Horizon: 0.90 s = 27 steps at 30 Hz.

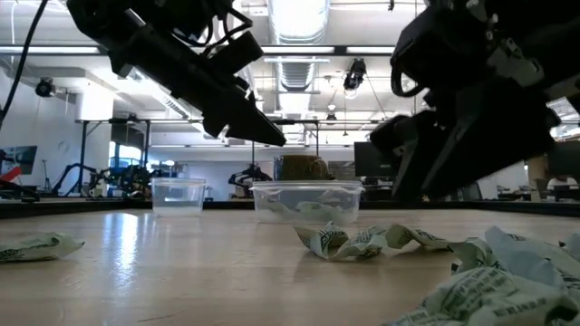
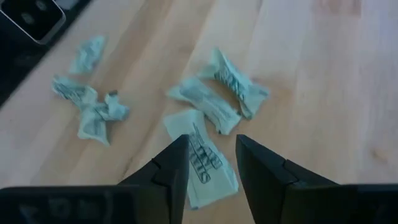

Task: Pick and place Stevia / Truvia into bins
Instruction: Put the green stevia packet into the transparent container

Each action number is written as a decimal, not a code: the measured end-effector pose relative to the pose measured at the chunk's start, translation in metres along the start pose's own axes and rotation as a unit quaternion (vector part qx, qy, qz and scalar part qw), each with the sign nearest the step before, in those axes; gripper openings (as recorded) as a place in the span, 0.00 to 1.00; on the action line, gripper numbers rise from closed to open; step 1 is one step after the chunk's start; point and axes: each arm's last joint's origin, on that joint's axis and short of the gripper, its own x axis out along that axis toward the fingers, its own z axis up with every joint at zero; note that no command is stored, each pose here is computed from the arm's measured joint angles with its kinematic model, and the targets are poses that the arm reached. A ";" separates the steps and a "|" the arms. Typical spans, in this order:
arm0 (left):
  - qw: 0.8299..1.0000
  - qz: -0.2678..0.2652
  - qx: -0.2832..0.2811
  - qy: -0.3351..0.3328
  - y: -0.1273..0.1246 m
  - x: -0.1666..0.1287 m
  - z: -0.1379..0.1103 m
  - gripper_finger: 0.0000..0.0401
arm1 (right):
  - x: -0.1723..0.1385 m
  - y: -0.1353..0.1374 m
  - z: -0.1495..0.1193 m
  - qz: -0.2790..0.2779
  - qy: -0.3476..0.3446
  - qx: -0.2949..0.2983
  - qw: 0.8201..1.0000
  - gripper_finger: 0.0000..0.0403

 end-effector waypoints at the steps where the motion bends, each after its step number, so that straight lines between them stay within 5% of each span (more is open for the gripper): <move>1: 1.000 0.000 0.000 -0.001 0.000 0.000 0.000 0.32 | 0.002 0.000 -0.002 -0.001 0.004 0.001 1.000 0.33; 15: 1.000 0.001 -0.001 -0.003 0.001 -0.001 0.001 0.32 | 0.011 -0.002 -0.012 -0.004 0.029 0.007 1.000 0.42; 27: 1.000 0.001 0.000 -0.003 0.001 -0.001 0.001 0.32 | 0.016 0.002 -0.016 -0.042 0.030 -0.001 0.999 0.27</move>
